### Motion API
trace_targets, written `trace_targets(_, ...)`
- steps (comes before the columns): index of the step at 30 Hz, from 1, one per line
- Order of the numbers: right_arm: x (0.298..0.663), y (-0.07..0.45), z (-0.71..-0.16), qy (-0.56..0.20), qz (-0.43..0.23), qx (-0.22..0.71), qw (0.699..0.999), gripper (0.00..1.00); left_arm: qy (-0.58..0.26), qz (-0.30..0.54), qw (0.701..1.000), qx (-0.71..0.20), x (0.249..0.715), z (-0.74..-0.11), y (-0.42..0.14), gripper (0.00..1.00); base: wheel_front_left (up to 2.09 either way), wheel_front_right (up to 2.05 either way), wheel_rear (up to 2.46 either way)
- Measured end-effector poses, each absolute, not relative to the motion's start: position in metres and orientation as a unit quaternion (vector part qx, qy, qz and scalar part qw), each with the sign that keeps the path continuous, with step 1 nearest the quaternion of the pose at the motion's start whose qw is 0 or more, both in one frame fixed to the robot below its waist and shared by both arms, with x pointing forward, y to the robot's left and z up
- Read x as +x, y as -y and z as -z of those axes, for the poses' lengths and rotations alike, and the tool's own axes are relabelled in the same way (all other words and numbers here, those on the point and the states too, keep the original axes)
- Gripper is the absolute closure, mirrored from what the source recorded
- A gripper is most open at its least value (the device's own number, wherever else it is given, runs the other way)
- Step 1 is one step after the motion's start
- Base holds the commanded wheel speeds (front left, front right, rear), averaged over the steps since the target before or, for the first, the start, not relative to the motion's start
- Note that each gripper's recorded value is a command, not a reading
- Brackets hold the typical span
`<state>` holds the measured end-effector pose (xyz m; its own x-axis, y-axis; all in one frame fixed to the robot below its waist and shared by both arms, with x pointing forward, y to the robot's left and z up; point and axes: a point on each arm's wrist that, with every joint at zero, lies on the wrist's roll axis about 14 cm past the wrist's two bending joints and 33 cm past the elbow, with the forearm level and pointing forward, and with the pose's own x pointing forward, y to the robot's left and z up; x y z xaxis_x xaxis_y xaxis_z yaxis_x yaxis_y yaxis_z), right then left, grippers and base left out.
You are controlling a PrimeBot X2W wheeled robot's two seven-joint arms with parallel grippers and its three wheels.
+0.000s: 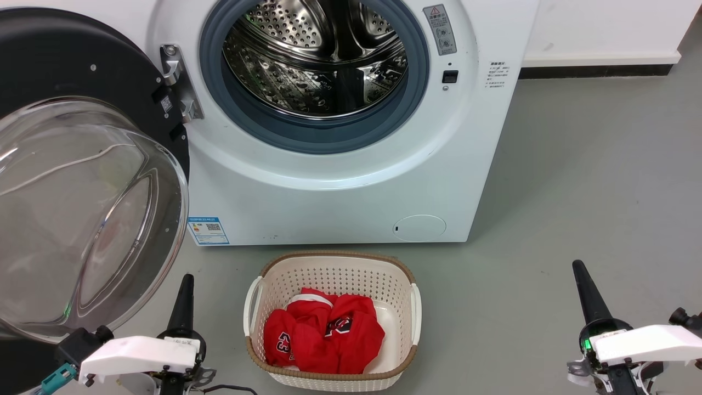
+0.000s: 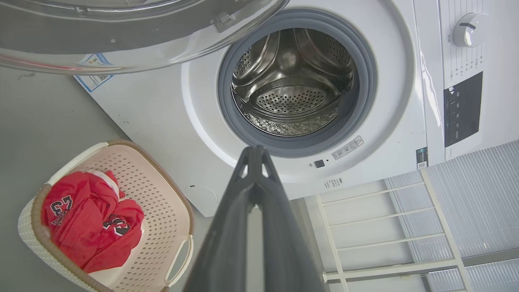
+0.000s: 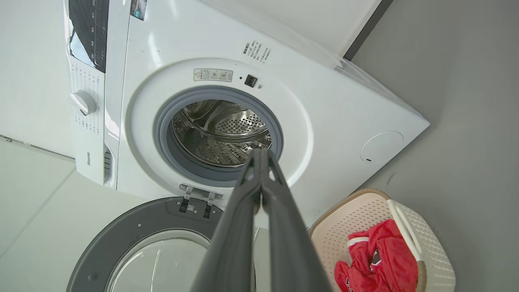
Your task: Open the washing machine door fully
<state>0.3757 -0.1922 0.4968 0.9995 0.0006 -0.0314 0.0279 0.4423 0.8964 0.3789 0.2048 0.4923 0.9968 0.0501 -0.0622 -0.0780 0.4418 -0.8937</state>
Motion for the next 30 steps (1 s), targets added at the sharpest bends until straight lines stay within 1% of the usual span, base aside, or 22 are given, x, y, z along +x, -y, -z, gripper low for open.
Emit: trace_targets(30,0.3824,0.1971,-0.4996,-0.011,0.009,0.638,0.77,1.0,-0.011,-0.02,0.769,-0.638,0.3842,-0.4979,-0.2015,1.0,0.0,0.0,0.0)
